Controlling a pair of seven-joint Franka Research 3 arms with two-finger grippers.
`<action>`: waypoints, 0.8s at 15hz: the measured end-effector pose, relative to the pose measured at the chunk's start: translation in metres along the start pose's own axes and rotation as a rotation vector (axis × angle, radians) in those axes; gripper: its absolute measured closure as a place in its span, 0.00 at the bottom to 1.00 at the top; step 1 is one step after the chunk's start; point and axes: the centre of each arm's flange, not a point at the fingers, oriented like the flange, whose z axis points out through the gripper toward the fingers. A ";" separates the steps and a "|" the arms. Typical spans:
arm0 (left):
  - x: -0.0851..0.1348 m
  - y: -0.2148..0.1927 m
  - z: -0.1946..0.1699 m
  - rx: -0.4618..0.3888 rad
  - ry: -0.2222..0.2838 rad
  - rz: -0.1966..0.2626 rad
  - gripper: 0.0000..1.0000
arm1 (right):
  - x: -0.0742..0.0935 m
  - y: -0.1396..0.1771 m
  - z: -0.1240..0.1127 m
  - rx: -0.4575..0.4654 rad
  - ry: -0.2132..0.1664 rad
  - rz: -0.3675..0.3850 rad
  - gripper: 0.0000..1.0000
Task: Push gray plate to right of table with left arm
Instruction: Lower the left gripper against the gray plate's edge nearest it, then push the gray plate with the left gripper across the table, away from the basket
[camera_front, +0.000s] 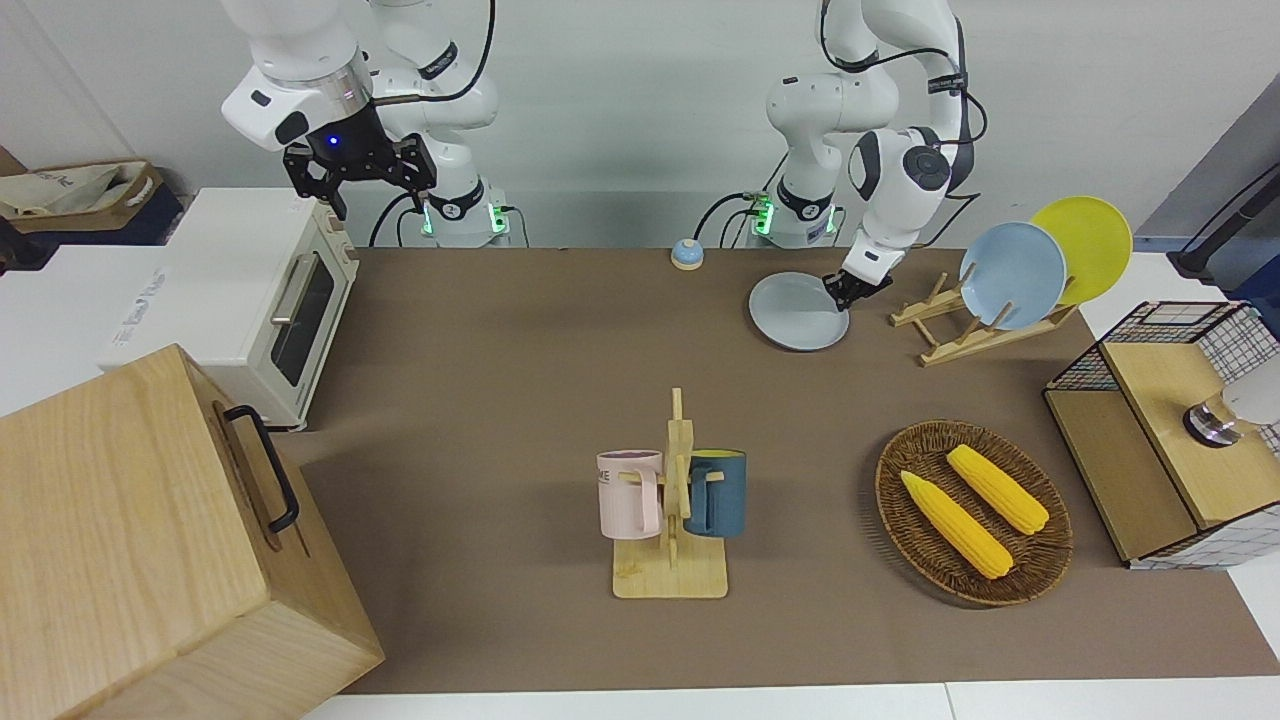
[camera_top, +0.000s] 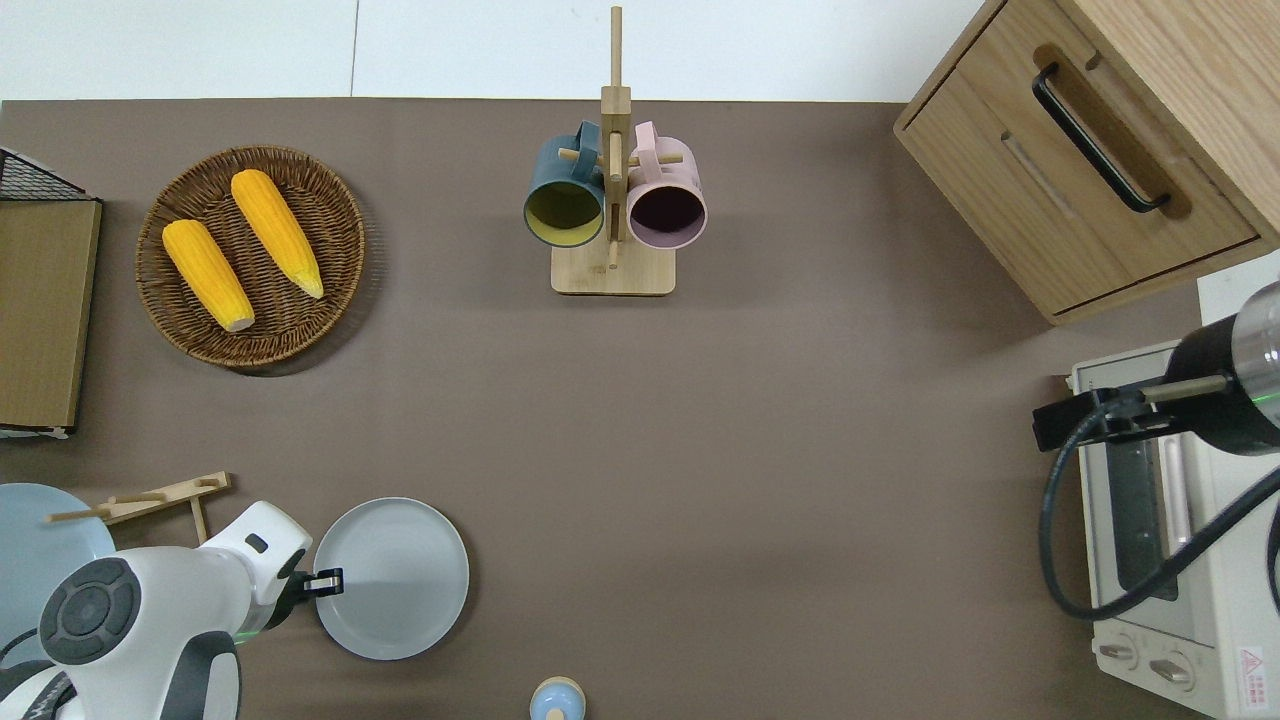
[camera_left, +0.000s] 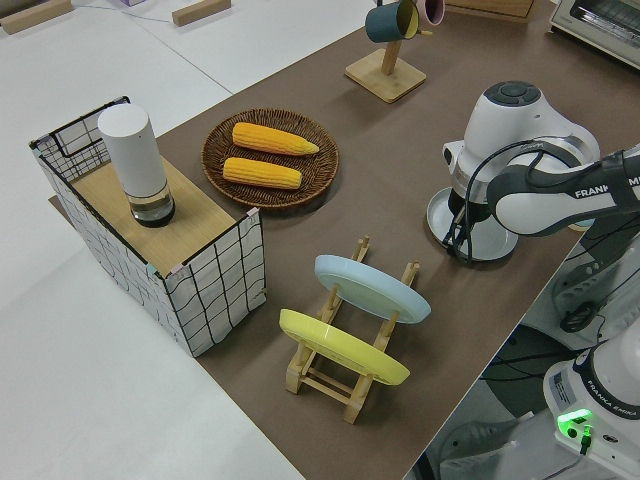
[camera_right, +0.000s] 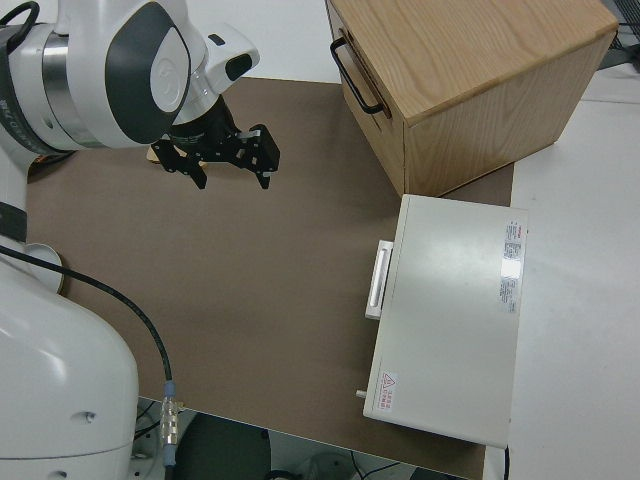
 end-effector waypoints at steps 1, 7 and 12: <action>0.000 0.000 0.000 0.000 0.000 -0.002 0.99 | 0.000 0.000 0.000 0.000 0.000 0.000 0.01; 0.003 0.033 0.000 0.030 0.007 -0.075 0.99 | 0.000 0.000 0.000 0.000 0.000 0.000 0.01; 0.016 0.120 0.000 0.064 0.026 -0.168 0.99 | 0.000 0.000 0.000 0.000 0.000 0.000 0.01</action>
